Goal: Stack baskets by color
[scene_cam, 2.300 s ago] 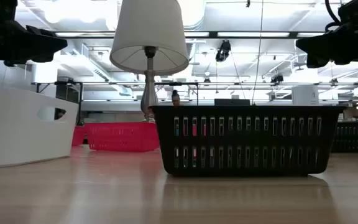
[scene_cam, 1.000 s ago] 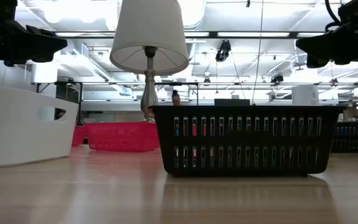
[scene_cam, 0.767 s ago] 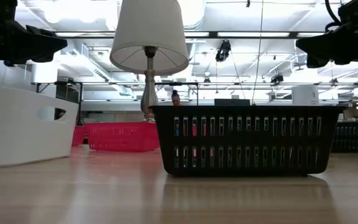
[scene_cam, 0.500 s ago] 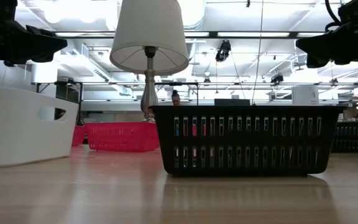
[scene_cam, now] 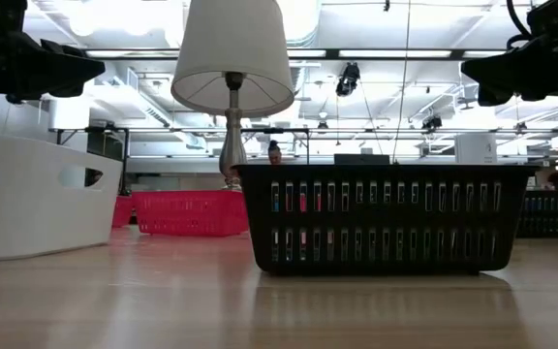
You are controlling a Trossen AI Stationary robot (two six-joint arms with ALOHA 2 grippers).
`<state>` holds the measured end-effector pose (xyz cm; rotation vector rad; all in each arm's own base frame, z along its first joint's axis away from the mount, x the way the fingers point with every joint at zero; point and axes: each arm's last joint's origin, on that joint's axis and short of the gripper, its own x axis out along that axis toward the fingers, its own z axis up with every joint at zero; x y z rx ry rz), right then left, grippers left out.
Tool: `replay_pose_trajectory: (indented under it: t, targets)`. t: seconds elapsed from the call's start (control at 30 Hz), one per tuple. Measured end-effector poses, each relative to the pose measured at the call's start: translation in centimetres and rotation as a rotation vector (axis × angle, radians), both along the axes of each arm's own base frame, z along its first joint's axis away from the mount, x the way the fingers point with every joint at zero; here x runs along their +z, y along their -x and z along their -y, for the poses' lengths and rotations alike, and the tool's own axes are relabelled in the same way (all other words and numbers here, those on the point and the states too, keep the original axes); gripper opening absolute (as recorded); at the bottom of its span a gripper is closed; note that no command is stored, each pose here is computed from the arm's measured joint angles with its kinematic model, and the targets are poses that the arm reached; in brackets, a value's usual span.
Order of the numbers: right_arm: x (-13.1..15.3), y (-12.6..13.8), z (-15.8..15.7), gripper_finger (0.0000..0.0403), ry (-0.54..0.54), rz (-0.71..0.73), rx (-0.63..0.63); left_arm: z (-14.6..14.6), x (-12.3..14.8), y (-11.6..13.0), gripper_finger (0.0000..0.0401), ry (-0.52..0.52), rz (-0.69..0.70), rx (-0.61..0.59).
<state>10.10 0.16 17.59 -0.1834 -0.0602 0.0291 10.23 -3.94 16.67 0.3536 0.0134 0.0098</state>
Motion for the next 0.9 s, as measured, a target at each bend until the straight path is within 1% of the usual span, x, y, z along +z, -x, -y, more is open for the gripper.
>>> replay_pose_trajectory:
  t: [0.67, 0.73, 0.77, 0.83, 0.87, 0.9]
  targets:
    - [0.0, 0.0, 0.0, 0.0009, 0.0, -0.001, 0.0, 0.0, 0.0, 0.0, 0.0, 0.001, 0.004, 0.0]
    - [0.0, 0.0, 0.0, 0.0009, 0.0, 0.0, 0.0, 0.0, 0.2, 0.0, 0.0, -0.004, 0.017, 0.006]
    - [0.0, 0.0, 0.0, 0.0009, 0.0, 0.0, 0.0, 0.0, 0.3, 0.0, 0.0, -0.025, 0.031, 0.012]
    - [0.0, 0.0, 0.0, 0.0009, 0.0, 0.0, 0.0, -0.1, 1.0, 0.0, 0.0, -0.079, 0.088, 0.02]
    - [0.0, 0.0, 0.0, 0.0009, 0.0, 0.0, 0.0, 0.0, 1.4, 0.0, 0.0, -0.088, 0.125, 0.017]
    - [0.0, 0.0, 0.0, 0.0009, 0.0, 0.0, 0.0, 0.0, 1.8, 0.1, 0.0, -0.074, 0.166, 0.007]
